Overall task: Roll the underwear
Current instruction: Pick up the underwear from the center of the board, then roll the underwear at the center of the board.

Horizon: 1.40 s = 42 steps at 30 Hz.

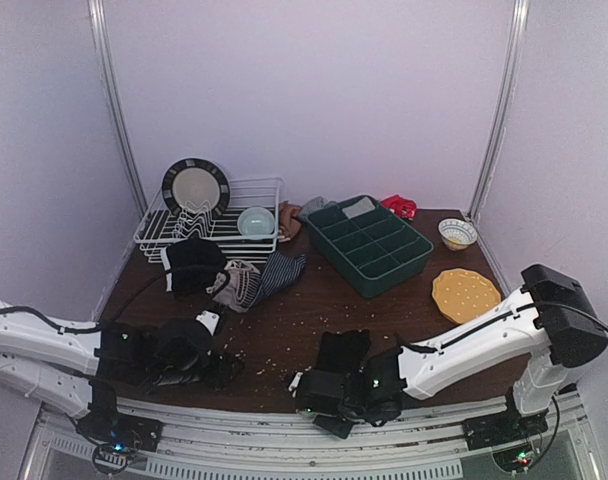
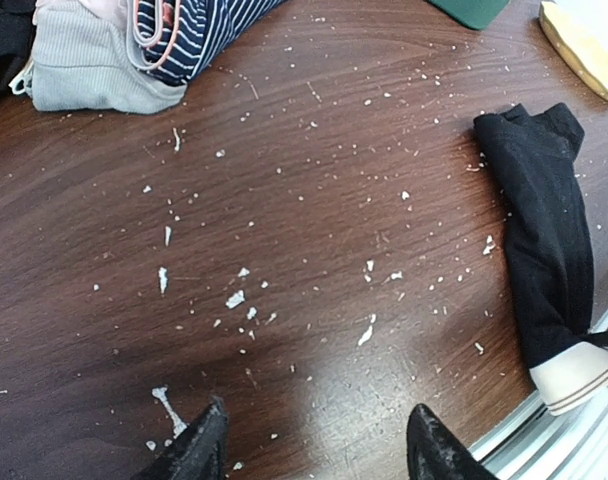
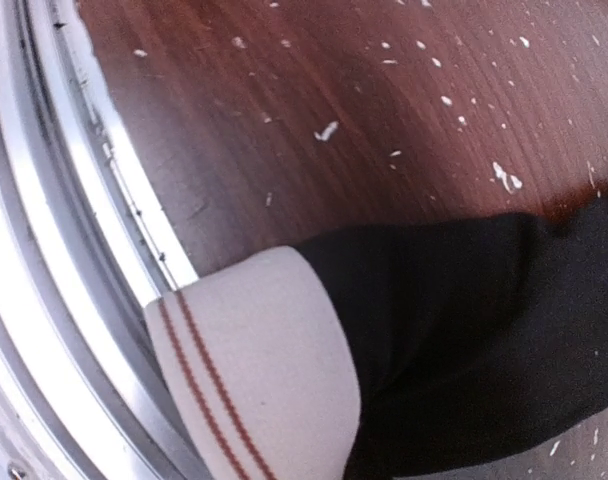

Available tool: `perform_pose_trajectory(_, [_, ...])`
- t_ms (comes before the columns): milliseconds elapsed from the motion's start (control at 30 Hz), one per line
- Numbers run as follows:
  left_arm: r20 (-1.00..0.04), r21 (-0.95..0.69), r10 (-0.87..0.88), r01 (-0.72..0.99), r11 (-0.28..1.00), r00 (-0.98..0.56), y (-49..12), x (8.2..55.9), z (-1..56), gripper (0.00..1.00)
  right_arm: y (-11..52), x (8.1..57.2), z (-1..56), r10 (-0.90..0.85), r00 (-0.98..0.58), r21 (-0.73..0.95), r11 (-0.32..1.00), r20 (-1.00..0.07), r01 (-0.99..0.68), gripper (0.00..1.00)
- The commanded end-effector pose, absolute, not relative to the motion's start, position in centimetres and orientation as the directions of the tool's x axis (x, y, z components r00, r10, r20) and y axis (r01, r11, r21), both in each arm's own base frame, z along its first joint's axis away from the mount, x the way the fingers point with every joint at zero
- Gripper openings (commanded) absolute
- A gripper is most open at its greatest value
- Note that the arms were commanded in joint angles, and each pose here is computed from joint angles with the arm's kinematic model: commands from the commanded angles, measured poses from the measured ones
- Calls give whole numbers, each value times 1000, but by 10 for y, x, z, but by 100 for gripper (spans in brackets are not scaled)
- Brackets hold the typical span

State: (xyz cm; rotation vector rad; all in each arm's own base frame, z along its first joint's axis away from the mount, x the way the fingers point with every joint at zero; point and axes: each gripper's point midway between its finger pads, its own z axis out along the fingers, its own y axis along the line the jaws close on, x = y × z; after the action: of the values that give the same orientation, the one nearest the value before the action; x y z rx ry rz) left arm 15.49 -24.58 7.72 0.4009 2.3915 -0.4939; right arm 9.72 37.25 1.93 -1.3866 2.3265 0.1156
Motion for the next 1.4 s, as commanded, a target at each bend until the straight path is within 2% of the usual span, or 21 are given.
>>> perform_pose_trajectory(0, [-677,-248,163,431,867,-718,-252,156,79,59,368,82,22,-774,-473,1,521,-421,-853,6])
perform_pose_trajectory(67, [-688,-227,191,458,859,-700,-253,156,79,65,369,76,27,-748,-501,77,524,-435,-848,0])
perform_pose_trajectory(200, [-719,-199,259,548,813,-645,-270,157,82,96,364,73,33,-694,-560,193,536,-452,-822,0])
perform_pose_trajectory(233, [-735,-201,266,575,793,-624,-277,157,86,97,361,73,32,-684,-576,221,539,-448,-813,0])
perform_pose_trajectory(367, [-877,-146,223,681,718,-424,-301,158,116,98,349,73,30,-647,-634,319,549,-424,-773,0])
perform_pose_trajectory(467, [-962,-105,165,854,510,-216,-325,133,137,98,341,71,30,-627,-664,378,545,-409,-748,0])
perform_pose_trajectory(567, [-984,0,168,948,319,-56,-346,107,148,98,336,70,29,-609,-696,433,548,-379,-715,0])
perform_pose_trajectory(700, [-960,147,255,983,110,115,-366,81,136,98,330,71,32,-554,-757,543,539,-346,-643,0])
perform_pose_trajectory(833, [-906,233,355,972,-35,230,-394,75,116,95,329,67,42,-525,-785,632,495,-328,-596,0])
perform_pose_trajectory(967, [-867,275,387,949,-154,314,-419,70,94,91,324,66,44,-520,-793,648,492,-318,-582,0])
perform_pose_trajectory(1100, [-821,298,429,924,-239,376,-442,71,70,86,319,67,39,-514,-800,643,507,-310,-574,0])
perform_pose_trajectory(1367, [-818,286,415,908,-308,398,-460,68,58,80,314,67,31,-498,-811,642,521,-306,-562,0])
